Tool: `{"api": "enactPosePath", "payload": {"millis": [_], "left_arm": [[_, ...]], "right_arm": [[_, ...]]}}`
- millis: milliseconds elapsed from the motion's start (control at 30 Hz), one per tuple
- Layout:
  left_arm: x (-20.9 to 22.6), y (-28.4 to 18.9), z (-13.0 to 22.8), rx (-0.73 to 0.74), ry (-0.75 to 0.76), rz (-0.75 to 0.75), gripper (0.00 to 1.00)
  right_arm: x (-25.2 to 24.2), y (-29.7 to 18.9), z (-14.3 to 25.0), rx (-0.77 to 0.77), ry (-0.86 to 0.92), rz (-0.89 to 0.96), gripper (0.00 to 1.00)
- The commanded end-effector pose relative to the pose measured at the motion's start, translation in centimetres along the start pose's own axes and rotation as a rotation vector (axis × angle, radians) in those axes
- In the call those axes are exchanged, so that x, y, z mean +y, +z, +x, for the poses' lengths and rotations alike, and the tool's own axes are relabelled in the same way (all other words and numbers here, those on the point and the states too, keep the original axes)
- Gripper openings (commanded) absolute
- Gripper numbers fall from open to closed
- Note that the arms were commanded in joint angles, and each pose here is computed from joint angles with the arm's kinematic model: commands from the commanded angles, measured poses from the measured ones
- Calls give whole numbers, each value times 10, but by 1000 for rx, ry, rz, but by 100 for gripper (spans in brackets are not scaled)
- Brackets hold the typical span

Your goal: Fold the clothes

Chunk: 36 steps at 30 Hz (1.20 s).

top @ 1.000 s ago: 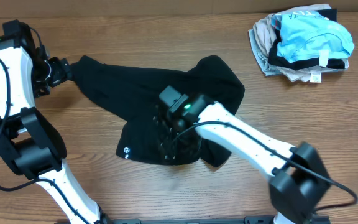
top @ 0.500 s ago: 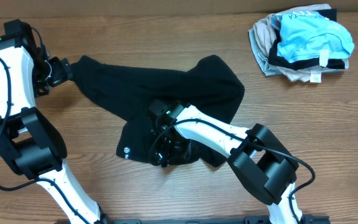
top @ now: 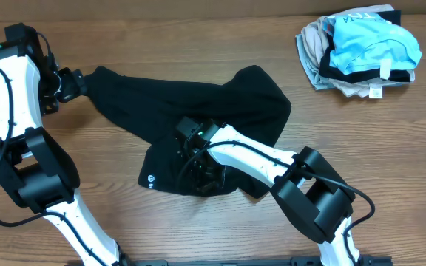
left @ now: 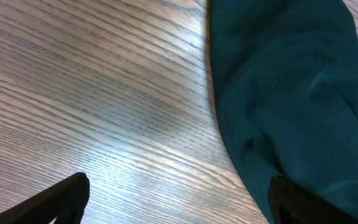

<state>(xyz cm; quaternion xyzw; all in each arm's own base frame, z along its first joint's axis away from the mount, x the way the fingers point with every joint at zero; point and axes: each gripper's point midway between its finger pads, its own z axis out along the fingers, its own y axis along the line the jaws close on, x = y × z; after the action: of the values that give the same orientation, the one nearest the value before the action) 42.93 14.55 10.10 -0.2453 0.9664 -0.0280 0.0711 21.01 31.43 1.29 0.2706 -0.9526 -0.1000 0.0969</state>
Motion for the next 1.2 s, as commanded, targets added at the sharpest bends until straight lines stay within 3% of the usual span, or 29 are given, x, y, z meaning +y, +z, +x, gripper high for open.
{"api": "enactPosePath", "payload": {"millis": [0,233,467,667,767,900,1167], "left_arm": [[-3,-12,-6,-36,32,-5,93],[-3,-12,-6,-34,32,-5,92],[-1,-12,1,-4,52,-13,88],[-3,-12,17,57,49,-11,85],[-10,-12,22,76,62,-6,85],[-22,-11,27,85,93,-5,85],[-65,-8,37,86,195,4,83]], "right_arm": [[-3,-2,-1,-9,38,20,4],[-11,-18,-9,-45,95,68,4],[-19,-103,8,-89,154,52,4],[-59,-151,42,-85,311,46,4],[-87,-160,40,-103,362,55,4],[-130,-174,13,-235,396,42,4],[-206,-230,-59,-645,406,-6,4]]}}
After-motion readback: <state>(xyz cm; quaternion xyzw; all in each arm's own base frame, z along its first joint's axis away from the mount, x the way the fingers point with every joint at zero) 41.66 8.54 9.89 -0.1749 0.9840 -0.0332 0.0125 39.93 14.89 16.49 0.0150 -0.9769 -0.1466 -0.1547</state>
